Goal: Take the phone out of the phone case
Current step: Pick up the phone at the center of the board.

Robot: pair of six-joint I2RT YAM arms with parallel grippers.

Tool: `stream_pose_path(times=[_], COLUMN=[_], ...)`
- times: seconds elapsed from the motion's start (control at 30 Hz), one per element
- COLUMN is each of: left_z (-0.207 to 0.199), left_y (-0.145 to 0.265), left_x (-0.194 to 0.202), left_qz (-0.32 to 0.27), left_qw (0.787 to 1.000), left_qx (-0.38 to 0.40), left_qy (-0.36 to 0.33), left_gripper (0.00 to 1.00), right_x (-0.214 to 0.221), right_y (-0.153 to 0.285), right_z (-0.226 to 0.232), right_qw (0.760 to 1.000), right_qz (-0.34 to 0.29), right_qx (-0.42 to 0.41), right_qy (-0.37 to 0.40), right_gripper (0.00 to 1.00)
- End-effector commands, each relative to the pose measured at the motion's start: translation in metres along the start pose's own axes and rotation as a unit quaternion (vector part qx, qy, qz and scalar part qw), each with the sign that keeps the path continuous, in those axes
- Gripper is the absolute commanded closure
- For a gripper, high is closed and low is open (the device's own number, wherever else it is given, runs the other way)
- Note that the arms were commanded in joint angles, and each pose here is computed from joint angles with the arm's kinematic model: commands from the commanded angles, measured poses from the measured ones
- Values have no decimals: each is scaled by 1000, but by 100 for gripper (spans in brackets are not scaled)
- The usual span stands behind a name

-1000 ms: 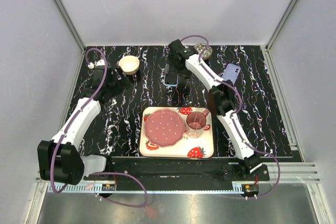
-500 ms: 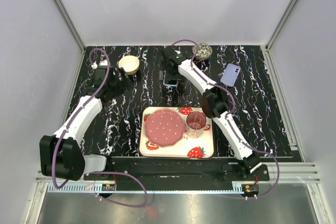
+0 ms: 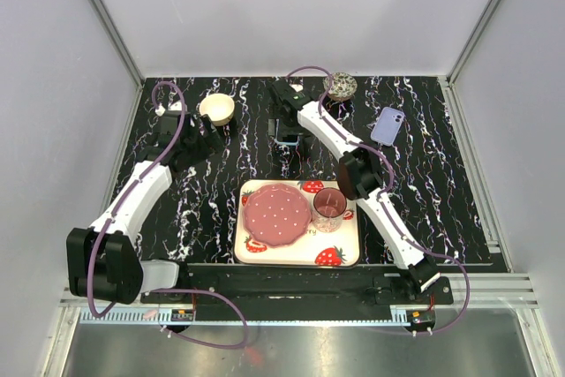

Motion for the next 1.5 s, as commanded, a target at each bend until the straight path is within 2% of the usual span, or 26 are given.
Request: stream_pose_path(times=[0.0, 0.4, 0.53, 0.63, 0.67, 0.7, 0.73, 0.77, 0.8, 0.83, 0.9, 0.97, 1.07, 1.2, 1.23, 1.27, 1.33, 1.4, 1.43, 1.47], left_z=[-10, -10, -11, -15, -18, -12, -14, -16, -18, -21, -30, -44, -74, -101, -104, -106, -114, -117, -124, -122], left_y=[7, 13, 11, 0, -3, -15, -19, -20, -26, -26, -28, -26, -30, -42, -44, -52, -55, -67, -69, -81], left_x=[-15, -13, -10, -2, -5, 8, 12, 10, 13, 12, 3, -12, -22, -16, -14, -12, -13, -7, -16, -9], left_qz=[-24, -33, -24, 7, 15, 55, 71, 80, 92, 94, 90, 75, 72, 110, 116, 123, 139, 167, 164, 188], left_qw=[1000, 999, 999, 999, 999, 998, 997, 996, 995, 994, 994, 994, 987, 970, 967, 964, 958, 952, 950, 948], left_qx=[17, 25, 30, 40, 41, 25, 27, 27, 30, 34, 41, 65, 141, 219, 227, 233, 248, 251, 259, 250], left_qy=[-12, -6, -5, -14, -17, -19, -23, -24, -26, -31, -36, -40, -42, 0, 8, 17, 35, 55, 55, 62], left_gripper=[1, 1, 1, 1, 1, 1, 1, 1, 1, 1, 1, 1, 1, 1, 1, 1, 1, 1, 1, 1], right_x=[-1, 18, 12, 3, 5, -3, -1, -7, -8, -3, -7, -5, -2, 9, 20, 15, 24, 18, 25, 23], right_y=[0, -10, 3, 21, 23, 37, 38, 51, 55, 55, 71, 79, 90, 94, 86, 98, 92, 102, 99, 104], right_z=[-7, 1, 2, 11, 13, 16, 16, 18, 18, 17, 19, 17, 17, 19, 19, 17, 11, 7, 6, 5], right_qw=[999, 999, 999, 1000, 1000, 999, 999, 999, 999, 999, 998, 998, 996, 991, 989, 987, 983, 975, 971, 968], right_qz=[-22, 7, 0, -3, 4, -5, -3, -11, -12, -6, -7, -5, -2, 4, 13, -1, 1, -7, 2, 2], right_qx=[39, 26, 23, -7, -17, -29, -31, -40, -44, -45, -60, -67, -86, -131, -147, -158, -174, -201, -214, -226], right_qy=[27, 37, 33, 23, 22, 17, 13, 9, 7, 13, 8, 6, 1, -19, -23, -35, -66, -94, -103, -112], right_gripper=[0, 0, 12, 26, 34, 37, 42, 51, 53, 54, 67, 69, 69, 70, 69, 69, 69, 70, 70, 70])
Point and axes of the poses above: each gripper's point midway between its finger pads, its own y axis back along the fingers, its own z axis along the line the jaws close on, x = y × z, the point moved 2 cm from there along y, back along the fingers, and after that the axes turned 5 degrees about -y, right-handed, at the moved point
